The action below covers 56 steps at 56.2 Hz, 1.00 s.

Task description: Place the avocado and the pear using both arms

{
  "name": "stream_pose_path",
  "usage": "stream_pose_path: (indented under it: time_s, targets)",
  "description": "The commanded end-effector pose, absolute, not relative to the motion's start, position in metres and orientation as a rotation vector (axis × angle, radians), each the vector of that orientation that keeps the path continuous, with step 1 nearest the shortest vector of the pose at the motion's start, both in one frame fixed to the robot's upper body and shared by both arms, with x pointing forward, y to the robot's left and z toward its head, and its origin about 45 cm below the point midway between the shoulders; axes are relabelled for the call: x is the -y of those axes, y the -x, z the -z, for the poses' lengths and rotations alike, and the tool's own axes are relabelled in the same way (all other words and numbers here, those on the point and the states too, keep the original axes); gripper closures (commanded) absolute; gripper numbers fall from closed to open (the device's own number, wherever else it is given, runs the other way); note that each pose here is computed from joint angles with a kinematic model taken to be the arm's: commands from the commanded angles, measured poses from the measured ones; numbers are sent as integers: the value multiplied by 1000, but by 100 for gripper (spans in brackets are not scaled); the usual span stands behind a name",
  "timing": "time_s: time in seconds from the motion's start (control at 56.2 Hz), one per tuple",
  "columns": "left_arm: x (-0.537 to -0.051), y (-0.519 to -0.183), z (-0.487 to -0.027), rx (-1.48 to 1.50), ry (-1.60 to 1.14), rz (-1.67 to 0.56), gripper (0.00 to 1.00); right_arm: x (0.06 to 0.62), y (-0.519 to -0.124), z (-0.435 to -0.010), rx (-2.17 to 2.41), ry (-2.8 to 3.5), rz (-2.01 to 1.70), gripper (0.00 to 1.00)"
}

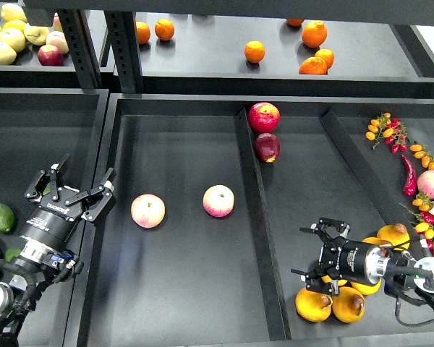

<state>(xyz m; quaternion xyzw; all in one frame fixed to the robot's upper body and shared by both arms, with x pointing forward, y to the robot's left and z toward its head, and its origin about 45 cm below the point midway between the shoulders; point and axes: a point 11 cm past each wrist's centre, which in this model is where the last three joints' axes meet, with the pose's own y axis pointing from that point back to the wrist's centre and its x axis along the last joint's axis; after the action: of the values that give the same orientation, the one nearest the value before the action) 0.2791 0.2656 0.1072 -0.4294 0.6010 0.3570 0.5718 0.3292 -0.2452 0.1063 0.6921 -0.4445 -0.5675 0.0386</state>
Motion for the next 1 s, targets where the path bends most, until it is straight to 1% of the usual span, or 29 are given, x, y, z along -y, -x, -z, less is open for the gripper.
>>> stream_pose_path:
  time_s: [0.0, 0.374, 0.534, 0.587, 0.729, 0.978]
  targets:
    - [-263, -278, -108, -1400, 977, -837, 1, 221, -345, -117, 1421, -2143, 1853, 5]
    - [-260, -270, -107, -1393, 945, -843, 1, 175, -369, -147, 1438, -2306, 2126, 2]
    - [-261, -268, -104, -1398, 940, -852, 1, 219, -385, -160, 1653, -2342, 2080, 2]
    - [-261, -268, -104, -1397, 937, -850, 1, 225, -386, -164, 1670, -2390, 2039, 1]
    - [-261, -268, -104, -1395, 940, -852, 1, 228, -385, -167, 1649, -2461, 2021, 1]
    - [-263, -273, -109, -1372, 929, -852, 1, 220, -384, -181, 1527, -2607, 2100, 0]
